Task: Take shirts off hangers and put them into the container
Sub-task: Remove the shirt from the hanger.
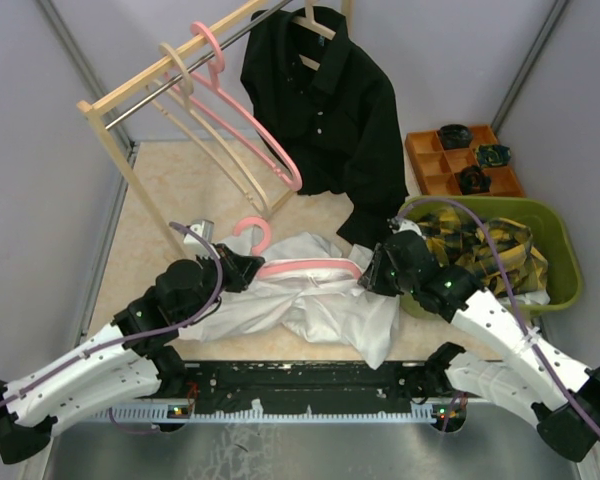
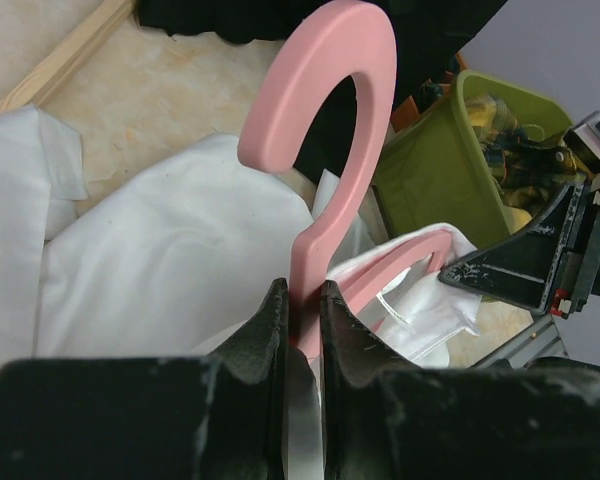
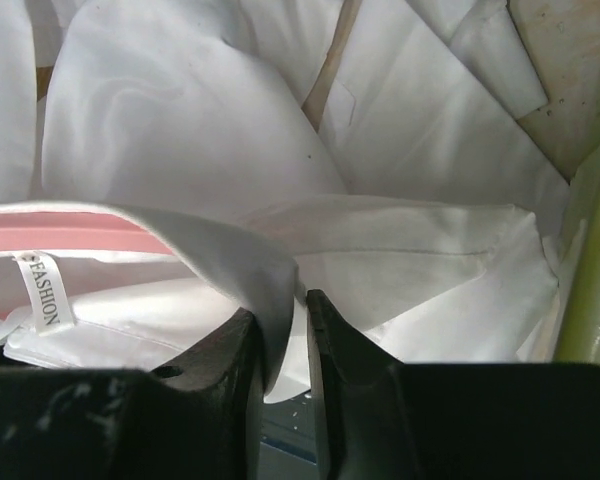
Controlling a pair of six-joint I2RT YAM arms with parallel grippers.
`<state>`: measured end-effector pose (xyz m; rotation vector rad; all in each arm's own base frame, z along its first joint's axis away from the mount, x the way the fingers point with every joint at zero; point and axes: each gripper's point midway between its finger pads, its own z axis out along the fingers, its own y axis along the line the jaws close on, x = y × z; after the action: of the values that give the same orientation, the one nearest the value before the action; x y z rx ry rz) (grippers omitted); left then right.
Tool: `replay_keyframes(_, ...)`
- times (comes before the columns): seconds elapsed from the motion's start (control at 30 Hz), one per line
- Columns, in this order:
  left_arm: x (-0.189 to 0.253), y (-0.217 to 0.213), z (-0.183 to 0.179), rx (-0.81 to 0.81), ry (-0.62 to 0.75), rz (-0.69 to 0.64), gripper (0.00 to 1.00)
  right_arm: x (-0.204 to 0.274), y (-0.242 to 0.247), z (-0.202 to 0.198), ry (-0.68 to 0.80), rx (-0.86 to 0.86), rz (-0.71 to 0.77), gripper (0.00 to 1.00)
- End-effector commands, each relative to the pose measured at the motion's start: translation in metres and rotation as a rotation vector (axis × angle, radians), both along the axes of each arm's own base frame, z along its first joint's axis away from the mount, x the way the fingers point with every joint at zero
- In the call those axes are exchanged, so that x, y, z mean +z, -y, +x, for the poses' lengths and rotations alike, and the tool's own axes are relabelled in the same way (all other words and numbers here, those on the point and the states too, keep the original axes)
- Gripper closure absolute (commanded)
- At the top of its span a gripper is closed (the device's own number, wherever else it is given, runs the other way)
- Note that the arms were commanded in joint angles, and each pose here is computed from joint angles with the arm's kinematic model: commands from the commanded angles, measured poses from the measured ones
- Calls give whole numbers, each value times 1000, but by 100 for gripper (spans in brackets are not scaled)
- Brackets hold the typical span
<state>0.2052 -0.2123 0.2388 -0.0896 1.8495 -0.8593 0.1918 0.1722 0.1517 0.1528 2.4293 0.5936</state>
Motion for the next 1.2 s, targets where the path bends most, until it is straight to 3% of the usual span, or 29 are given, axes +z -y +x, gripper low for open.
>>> replay_keyframes(0.0, 30, -9, 11, 80, 71, -88, 100, -7, 15, -6, -5, -27, -25, 76)
replay_keyframes(0.23, 32, -14, 9, 83, 93, -113, 100, -12, 35, -4, -17, -85, -100, 77)
replay_keyframes(0.57, 48, -10, -2, 7, 181, -169, 100, -3, 16, 4, -2, -38, 55, 81)
replay_keyframes(0.7, 54, -1, -10, -70, 227, -167, 100, 21, 25, 14, 70, -82, 48, 87)
replay_keyframes(0.83, 67, 8, -21, -162, 305, -180, 100, 18, 37, 19, 50, -125, 14, 91)
replay_keyframes(1.07, 82, 14, -34, -246, 398, -194, 100, -5, 29, 13, -63, -60, 7, 87)
replay_keyframes(1.17, 83, 14, -36, -256, 411, -191, 100, 8, 13, 14, -41, -5, 139, 80)
